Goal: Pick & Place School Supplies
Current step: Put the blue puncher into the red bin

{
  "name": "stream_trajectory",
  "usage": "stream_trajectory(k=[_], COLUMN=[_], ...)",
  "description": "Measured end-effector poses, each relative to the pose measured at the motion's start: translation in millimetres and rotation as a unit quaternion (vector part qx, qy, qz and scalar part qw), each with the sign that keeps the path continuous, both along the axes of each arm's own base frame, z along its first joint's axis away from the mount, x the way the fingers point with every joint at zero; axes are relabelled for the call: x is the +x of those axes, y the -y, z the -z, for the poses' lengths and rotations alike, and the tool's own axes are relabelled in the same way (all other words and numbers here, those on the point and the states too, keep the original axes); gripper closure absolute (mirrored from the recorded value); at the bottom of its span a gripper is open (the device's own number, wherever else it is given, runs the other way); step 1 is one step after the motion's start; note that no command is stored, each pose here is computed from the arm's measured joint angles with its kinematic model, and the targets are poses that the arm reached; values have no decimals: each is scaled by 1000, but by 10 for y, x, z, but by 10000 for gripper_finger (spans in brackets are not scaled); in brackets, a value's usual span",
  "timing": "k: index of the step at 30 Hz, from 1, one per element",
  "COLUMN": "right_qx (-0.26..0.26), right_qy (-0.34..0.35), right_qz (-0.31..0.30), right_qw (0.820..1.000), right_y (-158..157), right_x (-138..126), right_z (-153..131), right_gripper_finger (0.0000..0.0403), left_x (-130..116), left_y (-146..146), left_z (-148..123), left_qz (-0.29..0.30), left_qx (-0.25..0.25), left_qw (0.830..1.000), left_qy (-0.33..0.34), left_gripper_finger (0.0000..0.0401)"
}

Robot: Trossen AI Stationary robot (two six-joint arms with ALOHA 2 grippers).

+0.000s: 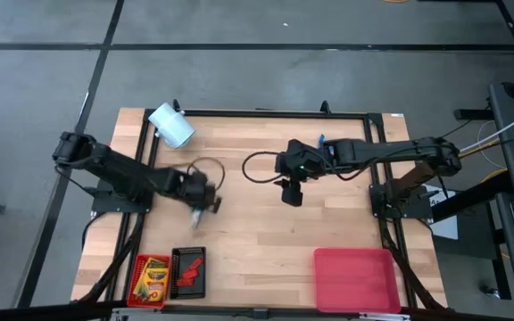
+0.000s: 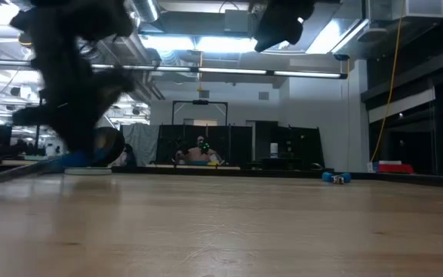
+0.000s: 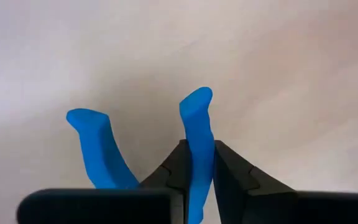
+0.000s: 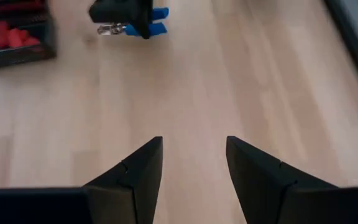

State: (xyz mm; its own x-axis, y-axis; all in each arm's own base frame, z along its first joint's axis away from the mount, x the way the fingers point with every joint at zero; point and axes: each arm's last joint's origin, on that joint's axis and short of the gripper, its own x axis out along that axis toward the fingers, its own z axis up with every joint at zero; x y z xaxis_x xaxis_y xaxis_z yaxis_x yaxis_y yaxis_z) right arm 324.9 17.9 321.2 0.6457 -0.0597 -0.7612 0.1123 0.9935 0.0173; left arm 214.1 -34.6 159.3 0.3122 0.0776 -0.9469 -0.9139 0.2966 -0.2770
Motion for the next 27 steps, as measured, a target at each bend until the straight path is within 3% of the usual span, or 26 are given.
stream_trajectory(k=[4,7,9,12,13,15,19,20,24,27], right_qx=[-33,-54,-50,-4,20,76,171,189,245,266], right_qy=[-12,0,42,152,193,269,349,361,359,359], right_qz=[27,42,49,35,30,15,-3,1,35,54], right_qw=[999,998,997,988,980,960,921,913,900,893], right_y=[34,62,92,147,166,208,290,300,339,353], right_x=[-142,-301,-412,-570,-620,-740,-857,-847,-776,-695], right_z=[-83,-216,-347,-566,-634,-741,-707,-669,-445,-309], right_gripper_finger=[222,222,222,222,222,222,222,222,220,211], left_x=[146,277,365,407,396,398,446,482,738,923], left_y=[-227,-458,-557,-669,-713,-781,-800,-797,-801,-809], left_z=[-327,-694,-938,-1360,-1442,-1508,-1605,-1622,-1591,-1657], left_qz=[27,78,171,288,304,319,350,353,359,366], left_qx=[66,123,140,140,130,109,102,100,84,93], left_qw=[992,955,896,747,712,674,629,625,637,626], left_qy=[108,259,385,583,620,657,687,689,677,682], left_gripper_finger=[367,367,367,367,367,367,367,367,367,367])
